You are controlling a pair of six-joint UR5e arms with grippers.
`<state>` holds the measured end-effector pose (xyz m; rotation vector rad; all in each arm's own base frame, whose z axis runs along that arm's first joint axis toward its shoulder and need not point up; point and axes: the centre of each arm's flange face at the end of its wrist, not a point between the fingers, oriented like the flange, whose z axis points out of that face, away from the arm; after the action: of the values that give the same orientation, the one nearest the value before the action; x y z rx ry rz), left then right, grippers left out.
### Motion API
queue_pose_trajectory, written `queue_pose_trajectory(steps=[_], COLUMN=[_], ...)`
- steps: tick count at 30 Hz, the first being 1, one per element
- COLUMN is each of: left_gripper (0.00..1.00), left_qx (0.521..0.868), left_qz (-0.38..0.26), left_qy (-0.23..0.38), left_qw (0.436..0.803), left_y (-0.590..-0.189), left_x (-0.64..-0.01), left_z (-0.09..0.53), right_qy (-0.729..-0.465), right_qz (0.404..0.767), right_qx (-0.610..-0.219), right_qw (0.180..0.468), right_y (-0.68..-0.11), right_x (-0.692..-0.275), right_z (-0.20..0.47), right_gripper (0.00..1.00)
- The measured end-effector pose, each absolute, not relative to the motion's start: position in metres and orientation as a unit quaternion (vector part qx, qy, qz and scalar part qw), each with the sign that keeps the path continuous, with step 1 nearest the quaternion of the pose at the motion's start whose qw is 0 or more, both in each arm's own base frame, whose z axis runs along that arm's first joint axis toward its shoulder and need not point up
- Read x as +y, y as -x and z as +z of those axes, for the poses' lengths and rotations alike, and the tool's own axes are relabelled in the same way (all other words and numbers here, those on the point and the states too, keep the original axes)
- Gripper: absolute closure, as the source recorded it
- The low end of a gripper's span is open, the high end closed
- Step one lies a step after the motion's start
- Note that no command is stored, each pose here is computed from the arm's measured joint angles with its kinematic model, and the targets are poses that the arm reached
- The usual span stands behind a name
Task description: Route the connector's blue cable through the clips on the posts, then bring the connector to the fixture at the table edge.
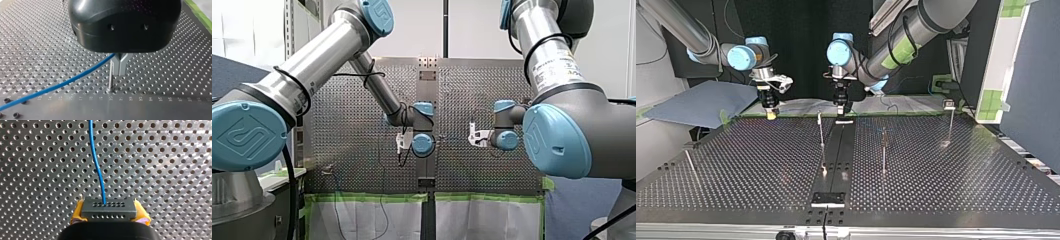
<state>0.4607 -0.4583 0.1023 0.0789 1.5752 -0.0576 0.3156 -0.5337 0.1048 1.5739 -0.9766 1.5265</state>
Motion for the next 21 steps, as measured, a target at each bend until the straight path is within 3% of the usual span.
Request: queue_pose_trajectory(steps=[21], left_gripper=[1.0], left_qx=[0.706], left_qz=[-0.029], left_qy=[-0.032], left_qw=[0.707], left_y=[-0.48], left_x=[-0.458], left_z=[0.114], right_qy=[-0.616], right_qz=[0.588], right_qx=[-0.381], right_qw=[0.36], right_y=[-0.318], right_x=[-0.542], right_z=[0.095], right_gripper=[1.0])
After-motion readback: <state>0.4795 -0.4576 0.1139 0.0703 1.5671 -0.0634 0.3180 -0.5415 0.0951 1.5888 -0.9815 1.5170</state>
